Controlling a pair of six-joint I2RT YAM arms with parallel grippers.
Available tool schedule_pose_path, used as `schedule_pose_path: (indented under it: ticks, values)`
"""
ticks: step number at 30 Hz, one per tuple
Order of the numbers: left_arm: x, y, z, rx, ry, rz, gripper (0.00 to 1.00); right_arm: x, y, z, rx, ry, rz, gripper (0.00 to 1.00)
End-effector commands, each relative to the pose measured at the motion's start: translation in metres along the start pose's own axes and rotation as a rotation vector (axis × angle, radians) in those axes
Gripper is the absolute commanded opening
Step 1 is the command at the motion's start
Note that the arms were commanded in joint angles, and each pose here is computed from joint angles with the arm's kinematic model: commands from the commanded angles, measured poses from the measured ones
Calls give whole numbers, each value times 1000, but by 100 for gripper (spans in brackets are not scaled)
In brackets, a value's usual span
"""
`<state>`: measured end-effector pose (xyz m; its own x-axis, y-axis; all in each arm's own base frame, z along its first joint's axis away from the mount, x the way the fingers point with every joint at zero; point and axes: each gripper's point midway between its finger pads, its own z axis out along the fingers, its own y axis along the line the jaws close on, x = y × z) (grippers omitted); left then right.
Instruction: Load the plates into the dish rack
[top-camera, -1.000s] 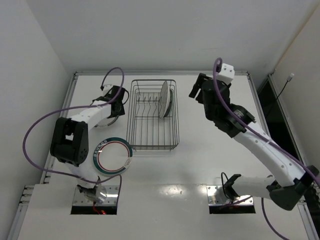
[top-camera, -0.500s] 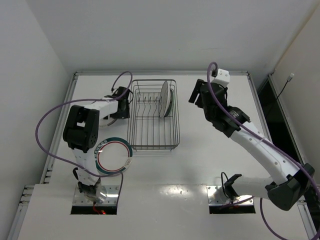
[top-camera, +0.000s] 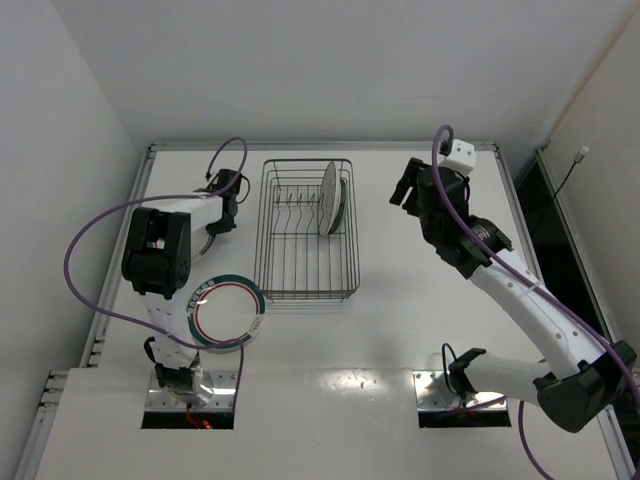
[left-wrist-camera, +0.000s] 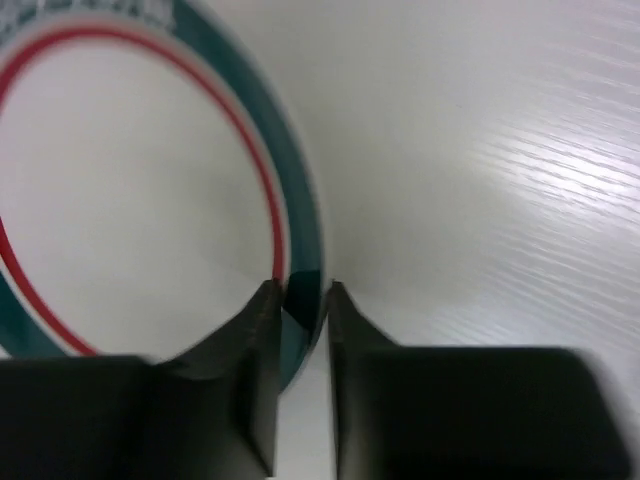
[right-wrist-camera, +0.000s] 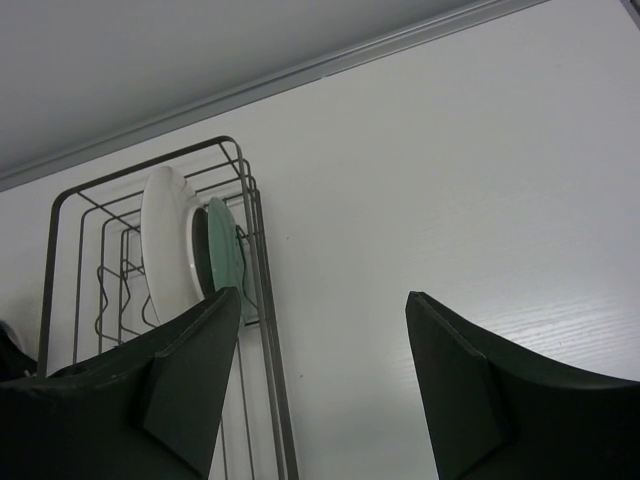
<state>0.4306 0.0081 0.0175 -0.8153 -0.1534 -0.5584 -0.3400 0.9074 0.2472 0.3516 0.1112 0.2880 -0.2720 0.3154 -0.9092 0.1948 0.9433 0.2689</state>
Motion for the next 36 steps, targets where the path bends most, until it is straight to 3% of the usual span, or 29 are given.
schedule_pose_path:
  ticks: [1, 5, 8, 17, 22, 26, 31, 34, 36]
  values:
    - [44, 7, 24, 9, 150, 1, 0, -14, 2, -5, -28, -44, 41, 64]
    - [48, 5, 23, 28, 162, 2, 0, -14, -4, -6, -17, -42, 40, 64]
    - [27, 6, 6, 56, 105, -27, 0, -17, -4, -9, -21, -50, 46, 64]
    - [-111, 21, -123, 167, -248, -172, 0, -14, -7, -12, -21, -50, 56, 64]
    - [-151, 18, -194, 282, -379, -222, 0, -10, -14, -11, 2, -52, 58, 64]
    - [-188, -2, -278, 468, -529, -237, 0, 4, -23, -8, 24, -32, 54, 64]
    - [-210, -46, -372, 829, -661, -219, 0, 10, -31, -1, 39, -23, 76, 64]
    - [-213, -69, -417, 1081, -686, -233, 0, 15, -36, 3, 45, -12, 78, 64]
    - [-202, -89, -430, 1244, -639, -232, 0, 19, -39, 4, 49, -3, 76, 64]
